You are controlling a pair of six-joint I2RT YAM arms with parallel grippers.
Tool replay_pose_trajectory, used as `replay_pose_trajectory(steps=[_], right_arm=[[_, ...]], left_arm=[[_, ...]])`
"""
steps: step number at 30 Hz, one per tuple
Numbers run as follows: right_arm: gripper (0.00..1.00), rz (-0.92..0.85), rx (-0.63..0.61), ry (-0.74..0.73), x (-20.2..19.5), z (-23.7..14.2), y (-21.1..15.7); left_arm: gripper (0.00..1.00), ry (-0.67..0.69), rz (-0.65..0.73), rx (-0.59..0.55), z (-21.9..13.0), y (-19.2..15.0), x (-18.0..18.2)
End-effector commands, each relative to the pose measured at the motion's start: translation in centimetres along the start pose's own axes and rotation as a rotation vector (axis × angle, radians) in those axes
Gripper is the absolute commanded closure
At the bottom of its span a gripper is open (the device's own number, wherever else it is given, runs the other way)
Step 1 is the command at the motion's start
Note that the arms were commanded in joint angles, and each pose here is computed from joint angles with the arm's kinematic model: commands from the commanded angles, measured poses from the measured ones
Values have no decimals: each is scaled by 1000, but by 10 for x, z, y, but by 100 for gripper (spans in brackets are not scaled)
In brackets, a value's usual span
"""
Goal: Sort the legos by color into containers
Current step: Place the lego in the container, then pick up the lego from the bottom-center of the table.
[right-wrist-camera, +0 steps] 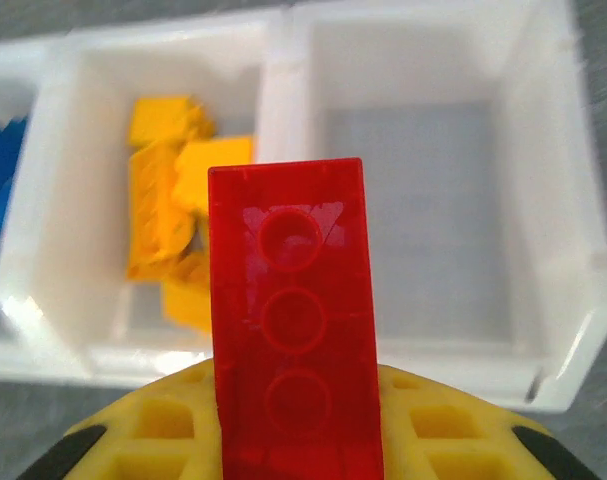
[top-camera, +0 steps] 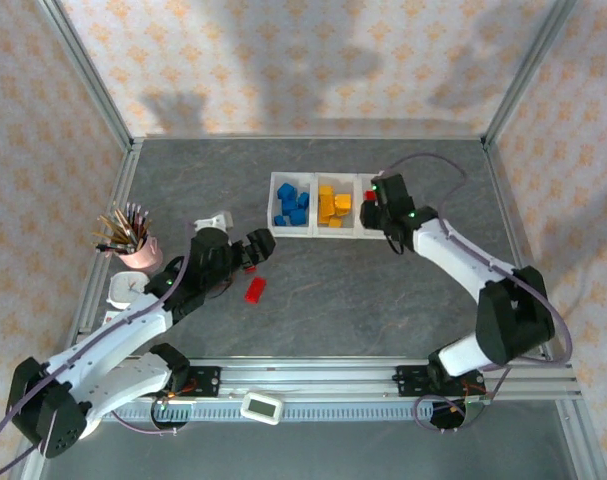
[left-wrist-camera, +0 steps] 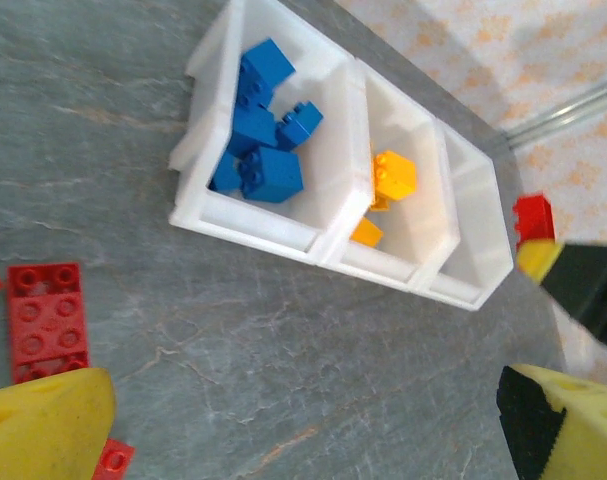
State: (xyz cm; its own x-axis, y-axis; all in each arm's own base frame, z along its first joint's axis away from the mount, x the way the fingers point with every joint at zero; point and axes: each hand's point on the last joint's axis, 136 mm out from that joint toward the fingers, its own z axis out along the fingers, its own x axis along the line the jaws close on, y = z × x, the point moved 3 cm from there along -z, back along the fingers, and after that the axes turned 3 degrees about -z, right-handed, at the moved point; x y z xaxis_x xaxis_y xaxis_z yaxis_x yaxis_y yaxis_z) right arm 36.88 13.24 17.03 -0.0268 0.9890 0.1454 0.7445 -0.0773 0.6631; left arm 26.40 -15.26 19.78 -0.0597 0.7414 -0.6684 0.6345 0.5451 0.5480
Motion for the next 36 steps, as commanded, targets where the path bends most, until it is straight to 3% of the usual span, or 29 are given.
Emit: replay_pose_trajectory(steps=[1,13,18,22,30,36], right_arm=[[74,44,5,-50,-15,18,15],[72,83,42,-149,-37,89,52],[64,74,57,-164,-39,98,53],[55,69,28,-153,-37,87,61],[53,78,-39,-58,-21,40,81],[50,19,-31,25,17,10,55]], left_arm=[[1,-72,6,-45,8,11,-26],[1,-25,54,-11,49,7,-36],[1,-8,85,-4,57,10,-40],[1,-4,92,-8,58,11,-40],[1,0,98,-34,51,20,-43],[1,19,98,-68,31,26,-34]])
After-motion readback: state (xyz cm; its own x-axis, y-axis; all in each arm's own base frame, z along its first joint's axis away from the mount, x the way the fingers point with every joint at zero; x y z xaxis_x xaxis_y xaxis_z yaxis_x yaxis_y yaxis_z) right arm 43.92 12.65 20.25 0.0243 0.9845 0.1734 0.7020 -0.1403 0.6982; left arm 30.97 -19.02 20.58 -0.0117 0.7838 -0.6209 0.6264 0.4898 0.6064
